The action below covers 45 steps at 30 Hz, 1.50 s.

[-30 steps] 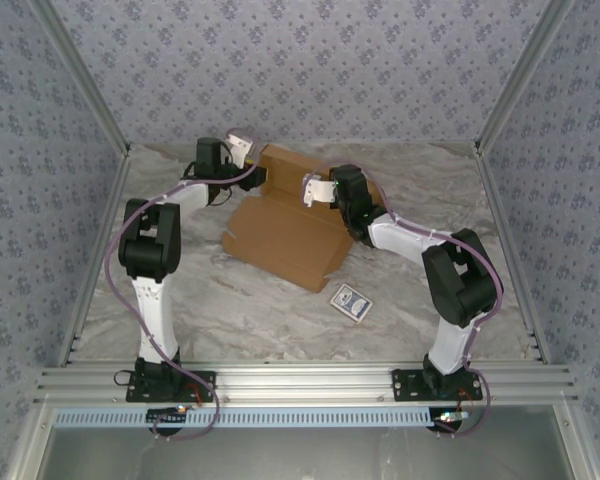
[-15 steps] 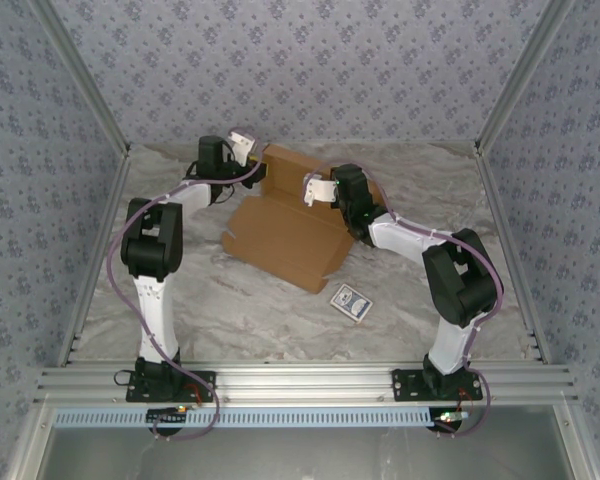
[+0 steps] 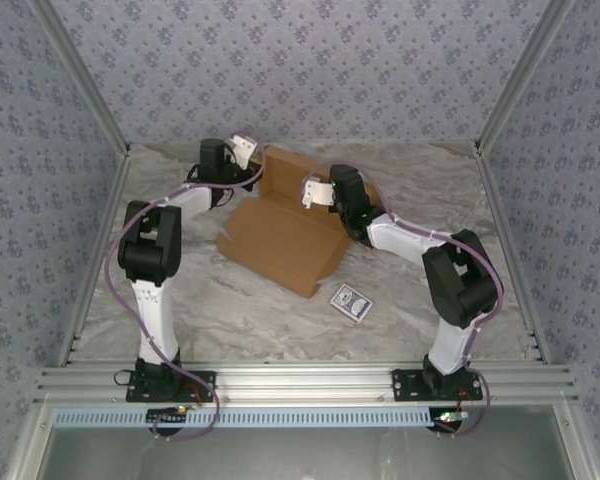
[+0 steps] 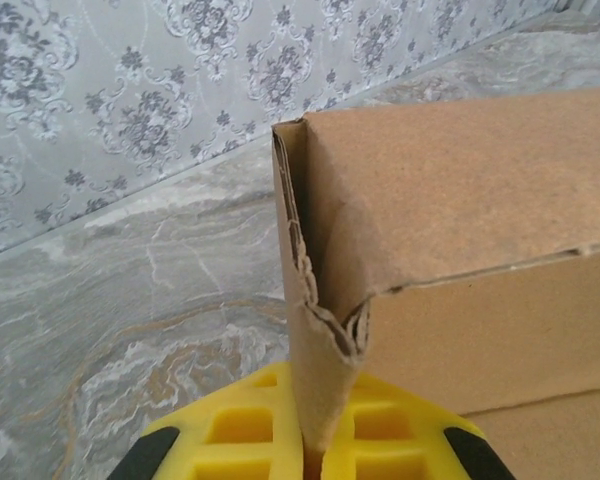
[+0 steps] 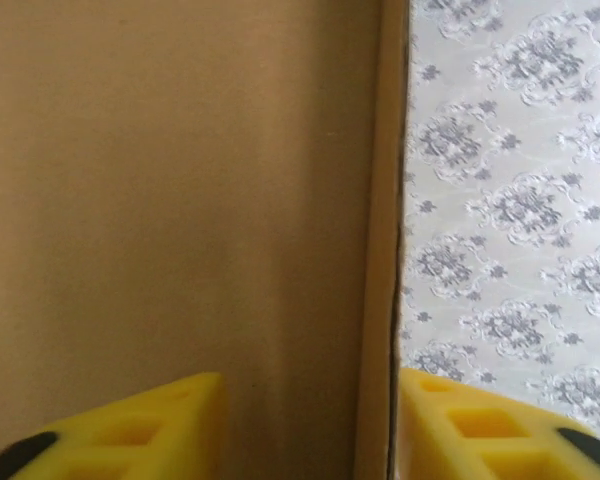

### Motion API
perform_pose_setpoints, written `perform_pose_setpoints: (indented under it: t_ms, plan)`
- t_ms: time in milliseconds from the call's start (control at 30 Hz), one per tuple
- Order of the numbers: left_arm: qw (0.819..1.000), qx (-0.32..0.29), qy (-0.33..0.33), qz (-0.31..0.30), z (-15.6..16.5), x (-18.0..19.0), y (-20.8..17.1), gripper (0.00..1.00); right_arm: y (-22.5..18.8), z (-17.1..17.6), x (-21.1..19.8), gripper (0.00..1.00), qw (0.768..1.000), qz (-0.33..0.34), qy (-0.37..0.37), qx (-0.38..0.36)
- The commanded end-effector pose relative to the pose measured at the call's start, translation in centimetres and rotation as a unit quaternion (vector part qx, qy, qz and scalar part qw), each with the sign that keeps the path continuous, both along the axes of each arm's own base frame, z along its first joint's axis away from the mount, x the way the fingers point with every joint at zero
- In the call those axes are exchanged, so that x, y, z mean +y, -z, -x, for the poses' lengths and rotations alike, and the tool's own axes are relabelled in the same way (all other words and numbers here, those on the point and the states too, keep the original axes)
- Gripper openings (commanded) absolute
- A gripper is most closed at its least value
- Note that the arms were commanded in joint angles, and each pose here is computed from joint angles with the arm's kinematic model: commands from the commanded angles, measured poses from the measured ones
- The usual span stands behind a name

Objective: Fold the paper box

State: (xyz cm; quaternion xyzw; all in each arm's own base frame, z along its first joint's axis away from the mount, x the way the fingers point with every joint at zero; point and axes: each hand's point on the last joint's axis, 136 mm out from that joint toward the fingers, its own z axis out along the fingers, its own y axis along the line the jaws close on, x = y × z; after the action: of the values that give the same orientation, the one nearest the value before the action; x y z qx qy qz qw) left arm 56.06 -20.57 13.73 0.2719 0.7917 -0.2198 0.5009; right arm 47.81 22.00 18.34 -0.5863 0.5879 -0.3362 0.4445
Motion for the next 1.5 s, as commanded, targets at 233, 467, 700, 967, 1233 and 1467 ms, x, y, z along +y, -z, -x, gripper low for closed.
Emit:
perform_pose_setpoints:
  t_ms: [233,467,700,967,1233,1467]
  plan:
    - [0.992,-0.036,-0.120,-0.015,1.5,4.1,-4.4,0.02,-6.9,5.1,1.3,0.77,0.979,-0.193,0.046,0.039]
    - [0.976,-0.024,-0.215,0.019,3.1,7.0,-5.1,0.00,-8.0,9.6,1.7,0.81,0.911,-0.359,0.114,0.169]
    - [0.962,-0.020,-0.266,0.065,4.8,8.4,-5.1,0.00,-10.2,7.6,2.7,0.83,0.844,-0.469,0.153,0.212]
    - [0.961,-0.024,-0.270,0.062,5.3,8.4,-4.8,0.00,-10.0,3.6,3.1,0.85,0.775,-0.538,0.212,0.255]
    - [0.963,-0.027,-0.262,0.053,5.4,7.6,-4.7,0.00,-9.0,0.3,2.0,0.85,0.728,-0.576,0.255,0.270]
    - [0.964,-0.031,-0.258,0.051,5.5,7.3,-5.0,0.00,-7.5,-0.9,1.5,0.83,0.701,-0.590,0.283,0.284]
